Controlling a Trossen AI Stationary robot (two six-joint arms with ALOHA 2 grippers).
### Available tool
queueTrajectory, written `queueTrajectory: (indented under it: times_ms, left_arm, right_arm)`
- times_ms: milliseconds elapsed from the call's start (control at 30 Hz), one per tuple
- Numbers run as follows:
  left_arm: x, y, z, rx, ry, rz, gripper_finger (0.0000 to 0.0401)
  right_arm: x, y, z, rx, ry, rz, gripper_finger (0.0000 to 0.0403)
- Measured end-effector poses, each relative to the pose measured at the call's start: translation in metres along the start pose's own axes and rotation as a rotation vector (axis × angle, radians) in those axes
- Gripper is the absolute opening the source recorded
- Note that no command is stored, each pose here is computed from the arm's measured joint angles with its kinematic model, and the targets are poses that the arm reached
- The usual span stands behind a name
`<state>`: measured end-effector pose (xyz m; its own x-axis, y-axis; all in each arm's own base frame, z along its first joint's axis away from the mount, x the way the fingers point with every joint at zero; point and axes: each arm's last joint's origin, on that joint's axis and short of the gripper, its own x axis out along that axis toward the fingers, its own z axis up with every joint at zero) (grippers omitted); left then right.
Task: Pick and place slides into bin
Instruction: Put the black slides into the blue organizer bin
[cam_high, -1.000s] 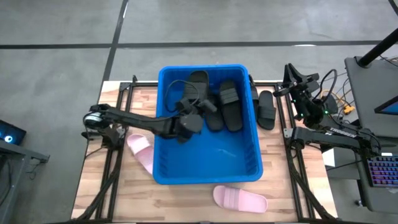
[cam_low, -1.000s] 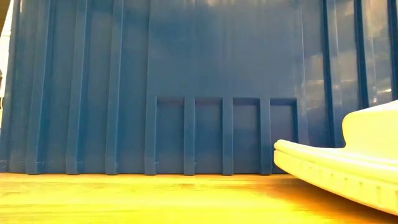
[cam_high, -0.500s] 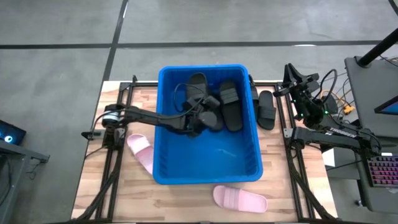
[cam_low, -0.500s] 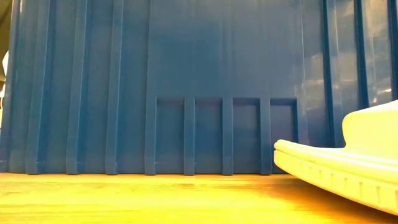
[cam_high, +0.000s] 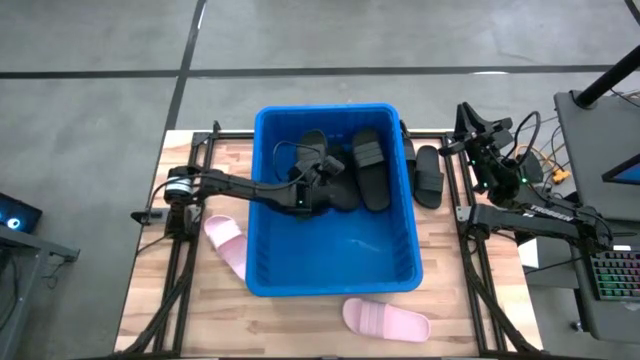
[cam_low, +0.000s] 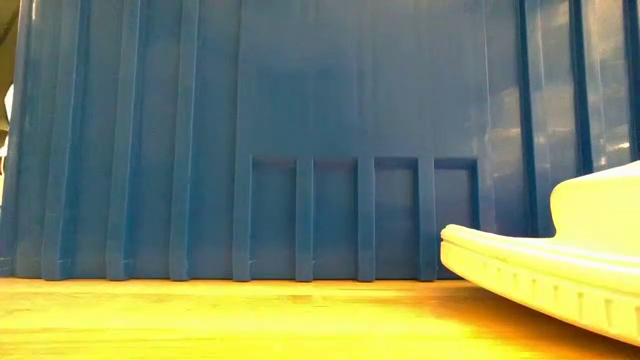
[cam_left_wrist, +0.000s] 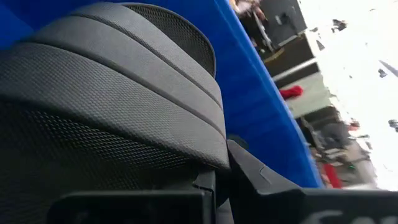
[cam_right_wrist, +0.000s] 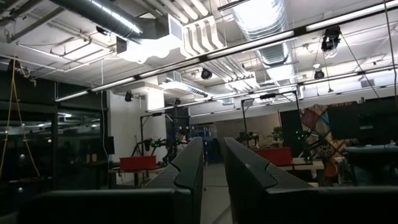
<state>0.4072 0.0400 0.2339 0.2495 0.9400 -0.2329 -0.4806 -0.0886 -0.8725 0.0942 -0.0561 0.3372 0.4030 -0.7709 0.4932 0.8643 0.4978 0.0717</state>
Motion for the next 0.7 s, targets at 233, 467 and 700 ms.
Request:
queueTrajectory:
  times_ms: [233, 467, 700]
  left_arm:
    - [0.005, 0.004, 0.01, 0.081, -0.029, 0.043, 0.0]
    - [0.014, 0.024, 0.016, 0.031, -0.025, 0.163, 0.0]
    - [0.037, 0.033, 0.018, 0.029, 0.014, 0.247, 0.0]
  right_arm:
    - [0.0, 0.0, -0.001, -0.007, 0.007, 0.002, 0.0057]
    - [0.0, 0.0, -0.001, -0.008, 0.007, 0.002, 0.0057]
    - [0.0, 0.0, -0.001, -0.009, 0.007, 0.002, 0.0057]
